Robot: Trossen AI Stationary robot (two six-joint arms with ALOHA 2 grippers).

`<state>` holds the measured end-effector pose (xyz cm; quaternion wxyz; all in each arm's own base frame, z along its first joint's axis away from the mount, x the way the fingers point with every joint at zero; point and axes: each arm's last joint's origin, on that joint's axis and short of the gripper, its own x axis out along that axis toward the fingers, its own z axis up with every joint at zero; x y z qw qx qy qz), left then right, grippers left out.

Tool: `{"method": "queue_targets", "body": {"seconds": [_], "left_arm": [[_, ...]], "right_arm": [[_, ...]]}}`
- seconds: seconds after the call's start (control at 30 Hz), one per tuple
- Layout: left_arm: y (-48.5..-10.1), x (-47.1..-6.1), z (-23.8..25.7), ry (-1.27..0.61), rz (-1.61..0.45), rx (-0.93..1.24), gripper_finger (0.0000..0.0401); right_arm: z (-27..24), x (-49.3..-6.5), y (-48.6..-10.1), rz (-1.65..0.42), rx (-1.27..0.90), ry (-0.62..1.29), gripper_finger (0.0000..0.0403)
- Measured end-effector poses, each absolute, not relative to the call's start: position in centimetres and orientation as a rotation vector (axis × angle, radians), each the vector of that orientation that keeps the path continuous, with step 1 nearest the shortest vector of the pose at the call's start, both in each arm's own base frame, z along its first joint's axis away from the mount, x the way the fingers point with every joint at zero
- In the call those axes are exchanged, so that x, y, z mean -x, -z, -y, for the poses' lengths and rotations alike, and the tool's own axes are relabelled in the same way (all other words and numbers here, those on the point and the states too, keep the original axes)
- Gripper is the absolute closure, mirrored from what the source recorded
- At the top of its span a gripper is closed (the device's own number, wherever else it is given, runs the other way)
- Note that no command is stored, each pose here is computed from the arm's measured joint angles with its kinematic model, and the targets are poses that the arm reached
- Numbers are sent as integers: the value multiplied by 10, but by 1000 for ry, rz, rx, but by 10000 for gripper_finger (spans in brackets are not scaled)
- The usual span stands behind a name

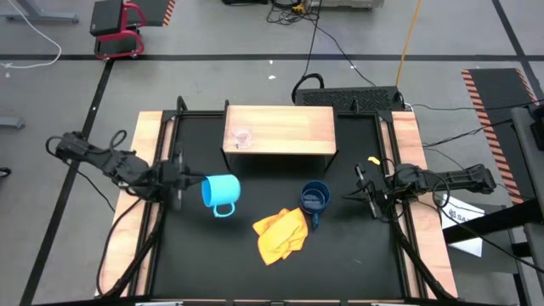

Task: Stack small to large cups/mugs on shelf
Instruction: Put the light blue mug on the shelf

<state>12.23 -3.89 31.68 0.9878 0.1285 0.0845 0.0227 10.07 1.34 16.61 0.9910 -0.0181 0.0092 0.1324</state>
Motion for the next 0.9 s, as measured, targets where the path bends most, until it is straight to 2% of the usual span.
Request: {"method": "queue_targets", "body": {"seconds": [0.3, 0.57, 0.9], "left_arm": [[-302, -109, 18, -187, -137, -300, 397], [-293, -89, 9, -186, -125, -271, 397], [-295, -116, 18, -121, -103, -266, 398]], "right_arm": [[-13, -101, -166, -22, 7, -265, 403], [-13, -101, -166, -21, 9, -265, 403], [-13, -101, -170, 17, 30, -264, 403]]}}
